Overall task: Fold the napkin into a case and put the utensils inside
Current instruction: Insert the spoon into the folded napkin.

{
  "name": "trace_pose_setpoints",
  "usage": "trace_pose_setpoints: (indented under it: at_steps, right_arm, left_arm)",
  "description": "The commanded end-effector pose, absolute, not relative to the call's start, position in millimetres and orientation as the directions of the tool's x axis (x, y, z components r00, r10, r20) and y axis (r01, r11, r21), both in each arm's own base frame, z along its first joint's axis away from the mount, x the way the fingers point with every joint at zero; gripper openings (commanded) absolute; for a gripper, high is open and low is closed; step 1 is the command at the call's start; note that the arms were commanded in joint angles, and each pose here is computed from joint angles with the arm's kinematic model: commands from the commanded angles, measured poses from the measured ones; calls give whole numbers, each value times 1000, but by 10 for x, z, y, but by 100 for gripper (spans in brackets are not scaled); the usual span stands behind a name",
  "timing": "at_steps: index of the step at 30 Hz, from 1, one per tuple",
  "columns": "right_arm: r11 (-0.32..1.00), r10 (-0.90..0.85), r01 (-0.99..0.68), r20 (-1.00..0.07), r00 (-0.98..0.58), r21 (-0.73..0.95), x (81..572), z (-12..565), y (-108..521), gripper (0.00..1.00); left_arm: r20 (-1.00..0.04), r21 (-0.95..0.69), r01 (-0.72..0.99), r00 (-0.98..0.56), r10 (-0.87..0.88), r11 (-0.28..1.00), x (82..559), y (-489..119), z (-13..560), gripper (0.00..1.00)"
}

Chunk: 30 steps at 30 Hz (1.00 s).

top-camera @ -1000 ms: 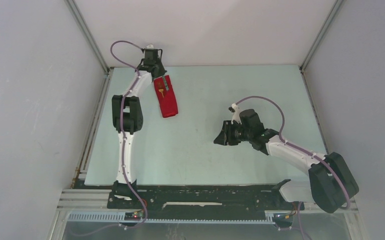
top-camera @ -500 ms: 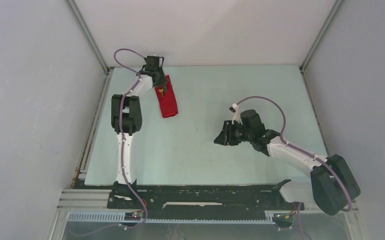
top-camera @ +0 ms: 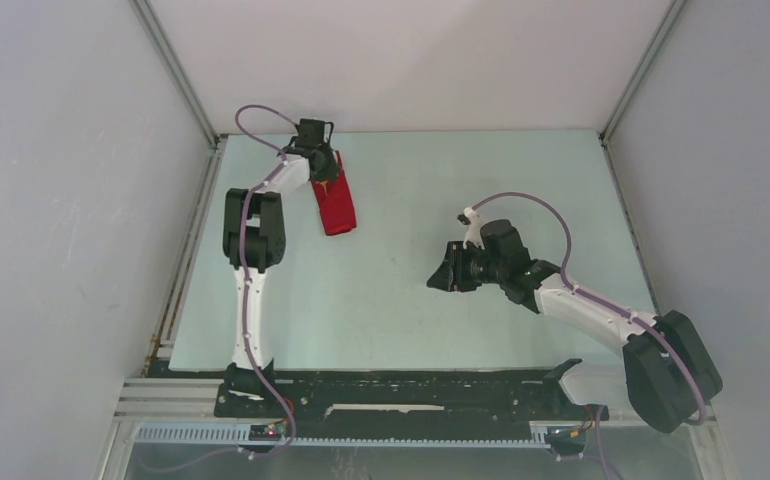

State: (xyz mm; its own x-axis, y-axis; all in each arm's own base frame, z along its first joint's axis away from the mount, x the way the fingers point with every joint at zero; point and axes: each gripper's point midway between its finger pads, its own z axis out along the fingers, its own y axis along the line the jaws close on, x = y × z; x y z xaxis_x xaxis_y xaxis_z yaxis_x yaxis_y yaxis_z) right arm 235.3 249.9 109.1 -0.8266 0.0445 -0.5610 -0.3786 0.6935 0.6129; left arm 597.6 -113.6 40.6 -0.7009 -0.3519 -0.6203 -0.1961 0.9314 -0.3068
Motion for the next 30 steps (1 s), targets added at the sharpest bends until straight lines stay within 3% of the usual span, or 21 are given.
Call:
trace_pose_setpoints:
  at_steps: [1,6,20,30]
  right_arm:
    - [676,63,-399,-588,-806,620,2349,1217,2531,43]
    - [676,59,-402,-589,-806,618,2335,1218,2537,43]
    - [679,60,-404,-595,-802,613,2327,1239,2529,43]
    - [679,80,-417,-625,-776,604,2341,1422,2444,44]
  left_arm:
    - [-669,-356,-166,-642,-374,920,5988,-1188,957,2]
    - [-649,-375,-156,-660,-379,914,5926,-1254,892,5]
    - [-660,-352,-159,-657,-365,922,5935,-1196,948,29]
    - [-718,-343,-151,-594,-362,927,5884,-1069,1599,35]
